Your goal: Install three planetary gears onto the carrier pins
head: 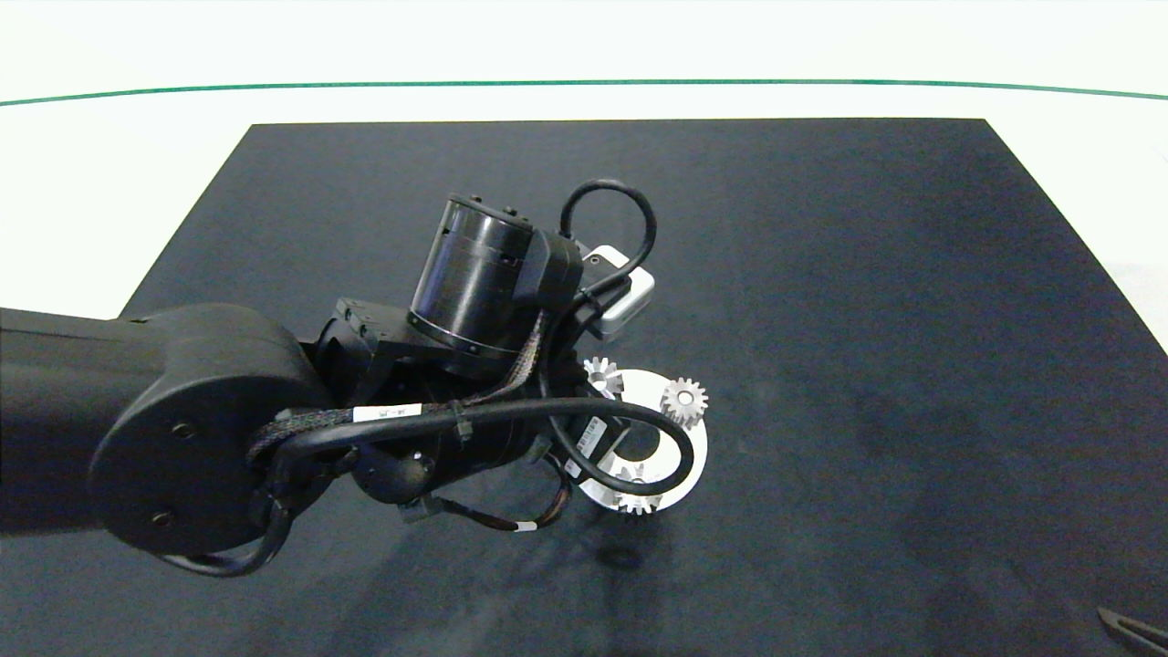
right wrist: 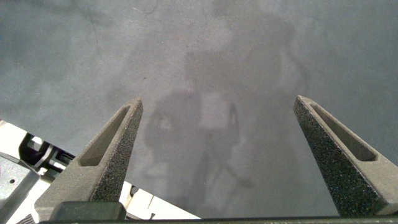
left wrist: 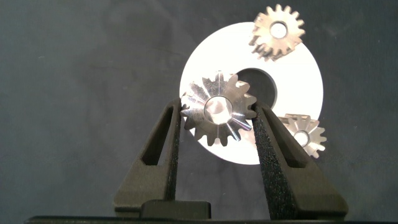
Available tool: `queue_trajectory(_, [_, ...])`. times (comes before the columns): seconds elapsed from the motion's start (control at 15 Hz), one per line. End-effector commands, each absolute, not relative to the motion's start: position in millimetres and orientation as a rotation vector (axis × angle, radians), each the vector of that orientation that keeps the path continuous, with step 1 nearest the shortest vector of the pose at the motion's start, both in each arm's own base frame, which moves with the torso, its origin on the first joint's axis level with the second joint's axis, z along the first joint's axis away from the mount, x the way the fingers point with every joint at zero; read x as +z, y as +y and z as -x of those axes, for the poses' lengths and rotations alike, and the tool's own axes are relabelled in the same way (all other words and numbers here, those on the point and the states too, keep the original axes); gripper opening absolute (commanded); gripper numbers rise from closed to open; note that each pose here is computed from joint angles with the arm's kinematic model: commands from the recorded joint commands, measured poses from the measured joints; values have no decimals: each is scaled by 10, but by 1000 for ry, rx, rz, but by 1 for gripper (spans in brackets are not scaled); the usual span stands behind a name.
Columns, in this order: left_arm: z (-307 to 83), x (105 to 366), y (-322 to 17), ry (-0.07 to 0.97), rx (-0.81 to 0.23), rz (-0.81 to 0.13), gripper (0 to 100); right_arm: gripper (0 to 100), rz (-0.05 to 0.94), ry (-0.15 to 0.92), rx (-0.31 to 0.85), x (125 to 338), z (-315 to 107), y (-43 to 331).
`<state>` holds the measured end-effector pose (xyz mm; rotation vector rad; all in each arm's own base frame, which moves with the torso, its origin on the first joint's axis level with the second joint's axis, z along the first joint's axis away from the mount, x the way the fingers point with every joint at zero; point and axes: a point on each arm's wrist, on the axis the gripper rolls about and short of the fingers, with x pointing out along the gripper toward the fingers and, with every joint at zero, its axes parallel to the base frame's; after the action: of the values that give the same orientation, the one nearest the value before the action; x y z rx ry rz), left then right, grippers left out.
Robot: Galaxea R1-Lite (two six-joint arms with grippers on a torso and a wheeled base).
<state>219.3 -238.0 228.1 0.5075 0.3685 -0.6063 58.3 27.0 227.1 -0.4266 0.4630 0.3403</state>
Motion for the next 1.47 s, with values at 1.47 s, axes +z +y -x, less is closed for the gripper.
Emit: queue_trajectory(1.47, [-2418,2090,-2366,410,-575,-597,1,100,440,480,357,2226,-588,285])
